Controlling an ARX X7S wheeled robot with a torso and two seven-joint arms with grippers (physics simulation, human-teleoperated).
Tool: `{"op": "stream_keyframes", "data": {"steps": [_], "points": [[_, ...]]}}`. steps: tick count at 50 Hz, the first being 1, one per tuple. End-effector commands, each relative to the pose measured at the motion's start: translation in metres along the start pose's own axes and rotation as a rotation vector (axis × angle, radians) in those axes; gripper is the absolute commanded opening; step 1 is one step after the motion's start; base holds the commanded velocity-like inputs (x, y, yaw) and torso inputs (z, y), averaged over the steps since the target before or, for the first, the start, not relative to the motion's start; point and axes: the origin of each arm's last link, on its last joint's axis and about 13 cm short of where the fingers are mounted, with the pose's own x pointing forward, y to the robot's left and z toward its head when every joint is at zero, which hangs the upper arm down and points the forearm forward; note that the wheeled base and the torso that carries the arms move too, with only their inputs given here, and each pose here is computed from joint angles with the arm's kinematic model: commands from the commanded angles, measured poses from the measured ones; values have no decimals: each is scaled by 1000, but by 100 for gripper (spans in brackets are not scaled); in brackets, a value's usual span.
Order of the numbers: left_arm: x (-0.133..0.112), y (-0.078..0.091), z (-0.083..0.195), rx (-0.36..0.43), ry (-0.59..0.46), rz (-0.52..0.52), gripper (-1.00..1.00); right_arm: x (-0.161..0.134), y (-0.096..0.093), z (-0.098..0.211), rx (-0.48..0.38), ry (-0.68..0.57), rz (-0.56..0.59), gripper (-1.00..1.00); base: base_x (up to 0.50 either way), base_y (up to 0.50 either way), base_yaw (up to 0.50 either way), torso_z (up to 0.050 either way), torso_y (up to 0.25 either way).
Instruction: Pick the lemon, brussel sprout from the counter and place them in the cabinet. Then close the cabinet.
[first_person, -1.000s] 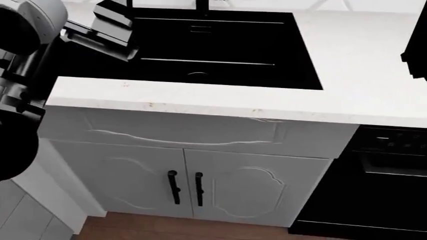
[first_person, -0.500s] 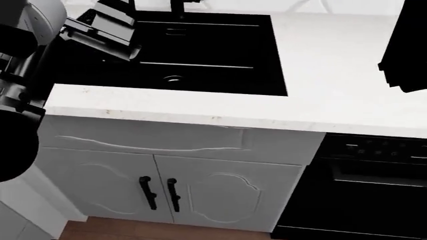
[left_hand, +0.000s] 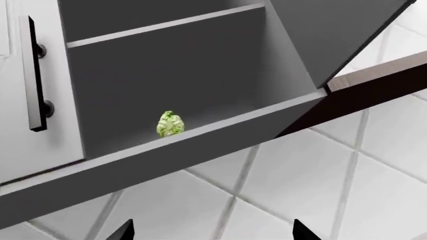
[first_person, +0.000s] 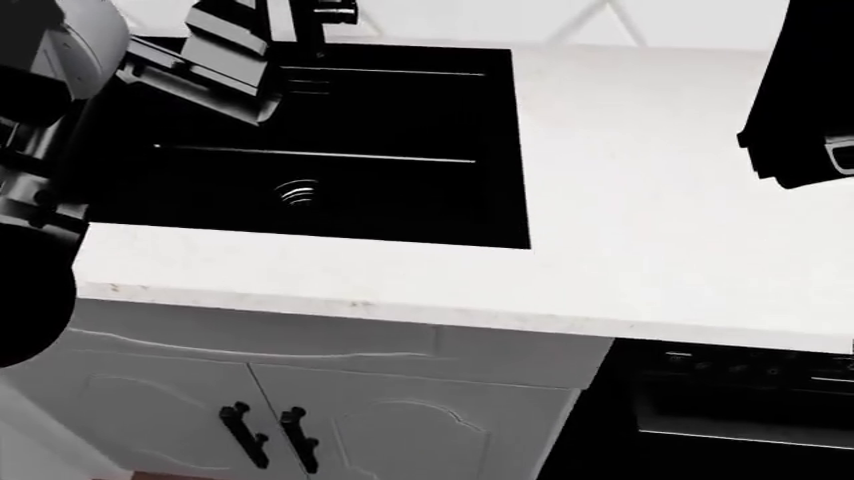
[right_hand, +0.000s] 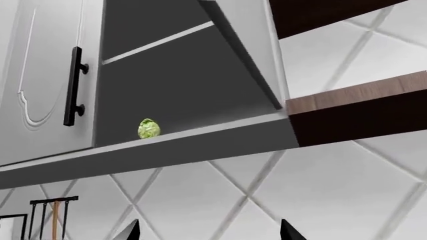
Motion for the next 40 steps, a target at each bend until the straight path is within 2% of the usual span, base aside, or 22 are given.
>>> {"op": "stream_keyframes", "data": {"steps": [1,20,28,35,40], "points": [[-1,1,1,4,-7,2,100,0,-1,2,-18,0,-4,100,474,183,0,0,0],[0,0,4,5,-25,-9,100,0,-4,10,-11,-26,-24,100,433,202,0,0,0],[-1,0,4,4,-27,-10,100,-2,-6,10,10,-29,-37,100,9,1,0,0,0],[-1,-1,4,4,-30,-13,100,-2,-5,11,19,-30,-31,100,0,0,-456,0,0],[-2,0,6,4,-31,-12,100,-3,-4,11,-1,-18,-21,100,0,-8,0,0,0]]}}
